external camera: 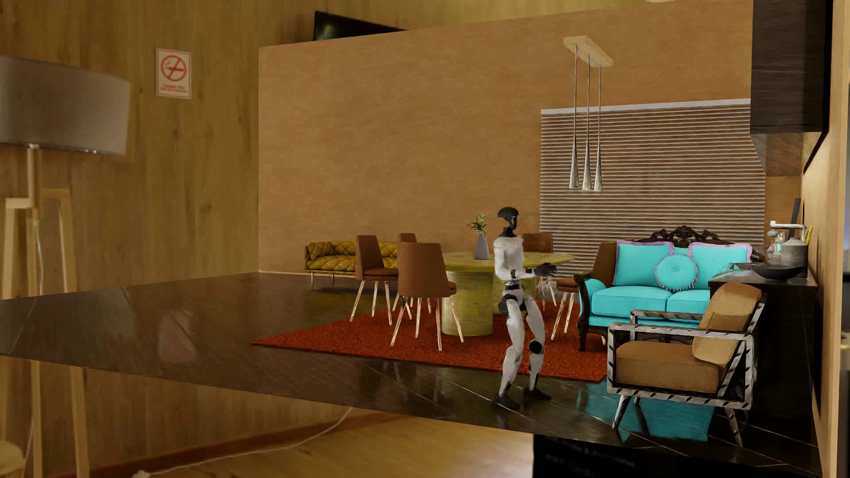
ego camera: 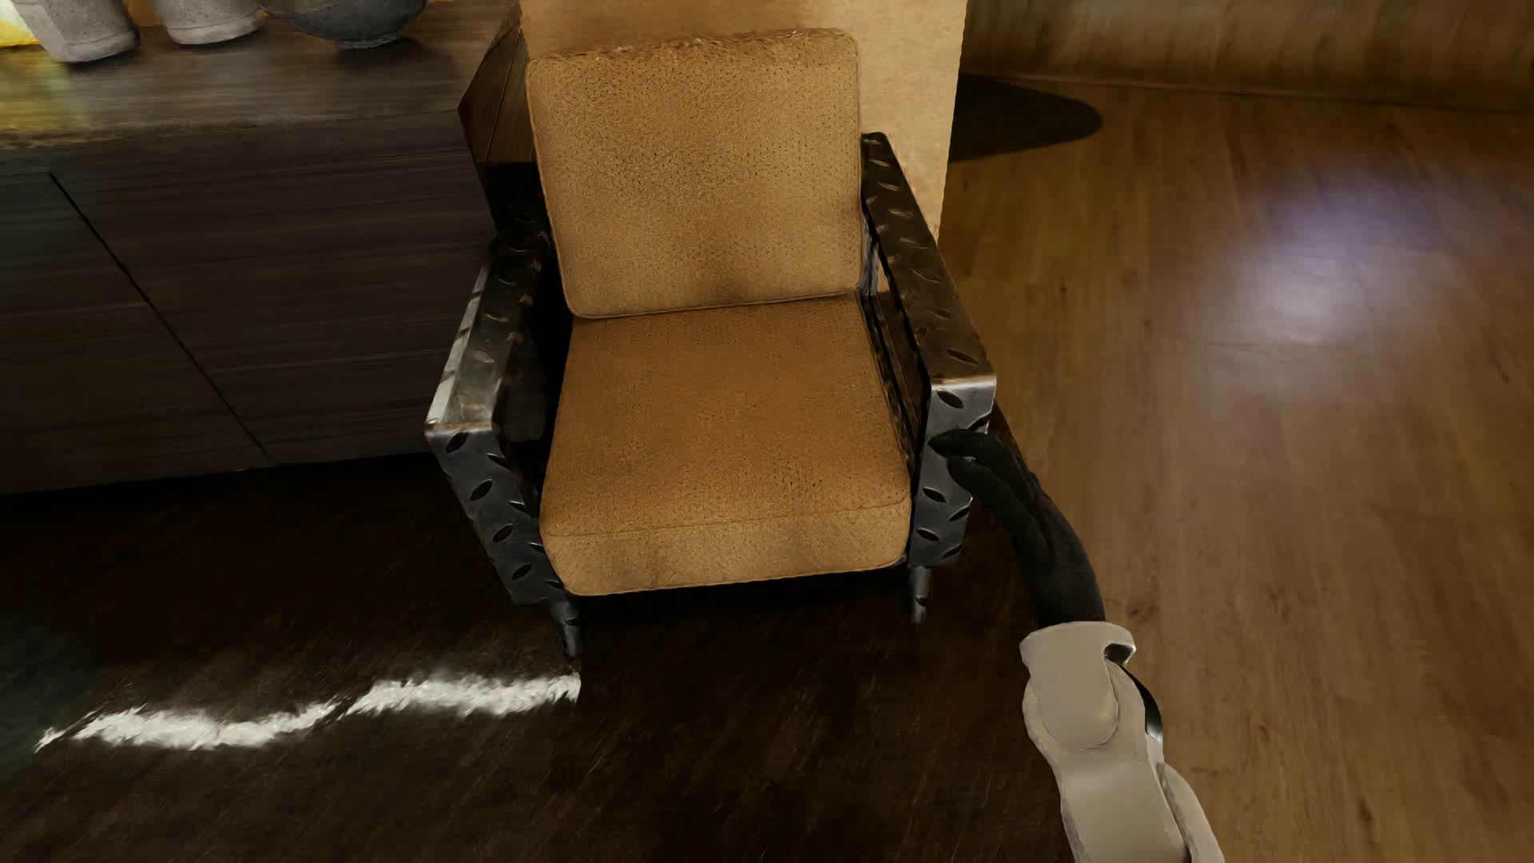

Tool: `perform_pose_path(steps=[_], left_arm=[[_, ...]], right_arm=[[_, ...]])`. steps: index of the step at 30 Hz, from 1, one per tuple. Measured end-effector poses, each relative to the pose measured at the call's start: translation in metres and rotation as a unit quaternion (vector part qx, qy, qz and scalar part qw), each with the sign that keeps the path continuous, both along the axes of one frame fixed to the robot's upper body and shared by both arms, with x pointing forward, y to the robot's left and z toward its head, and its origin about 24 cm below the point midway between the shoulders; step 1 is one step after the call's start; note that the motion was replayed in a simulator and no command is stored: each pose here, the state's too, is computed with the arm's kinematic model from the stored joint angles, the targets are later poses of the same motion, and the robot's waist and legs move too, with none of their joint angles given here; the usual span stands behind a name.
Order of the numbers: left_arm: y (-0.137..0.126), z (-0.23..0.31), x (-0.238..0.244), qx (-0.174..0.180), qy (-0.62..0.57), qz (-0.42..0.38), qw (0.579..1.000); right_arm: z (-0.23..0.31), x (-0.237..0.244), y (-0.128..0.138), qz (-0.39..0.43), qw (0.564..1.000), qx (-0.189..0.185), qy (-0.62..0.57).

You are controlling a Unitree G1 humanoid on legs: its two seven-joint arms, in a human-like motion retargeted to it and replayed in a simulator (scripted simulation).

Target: Go to the dark armchair

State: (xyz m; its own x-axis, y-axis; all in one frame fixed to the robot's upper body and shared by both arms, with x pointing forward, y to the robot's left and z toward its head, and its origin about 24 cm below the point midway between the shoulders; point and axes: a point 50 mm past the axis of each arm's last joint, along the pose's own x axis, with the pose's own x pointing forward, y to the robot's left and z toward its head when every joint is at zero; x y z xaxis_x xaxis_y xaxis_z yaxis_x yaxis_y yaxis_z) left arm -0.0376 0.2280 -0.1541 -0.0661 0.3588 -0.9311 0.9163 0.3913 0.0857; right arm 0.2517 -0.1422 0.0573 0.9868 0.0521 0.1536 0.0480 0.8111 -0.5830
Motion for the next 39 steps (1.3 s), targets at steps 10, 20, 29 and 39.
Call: perform_pose_path(steps=[10, 20, 29, 39], left_arm=[[-0.032, 0.04, 0.206, -0.058, -0.398, 0.104, 0.91], [-0.025, 0.057, 0.222, -0.036, -0.464, 0.074, 0.882], [-0.023, -0.004, 0.082, -0.014, -0.149, 0.127, 0.981], [-0.017, 0.017, 0.164, -0.019, -0.28, -0.004, 0.96]], right_arm=[[-0.223, -0.192, -0.062, 0.057, 0.623, -0.267, 0.733], [-0.215, -0.213, -0.053, -0.084, 0.726, -0.135, 0.669], [-0.166, -0.093, -0.039, -0.07, 0.881, -0.113, 0.454], [-0.202, -0.167, -0.058, -0.116, 0.785, -0.116, 0.598]])
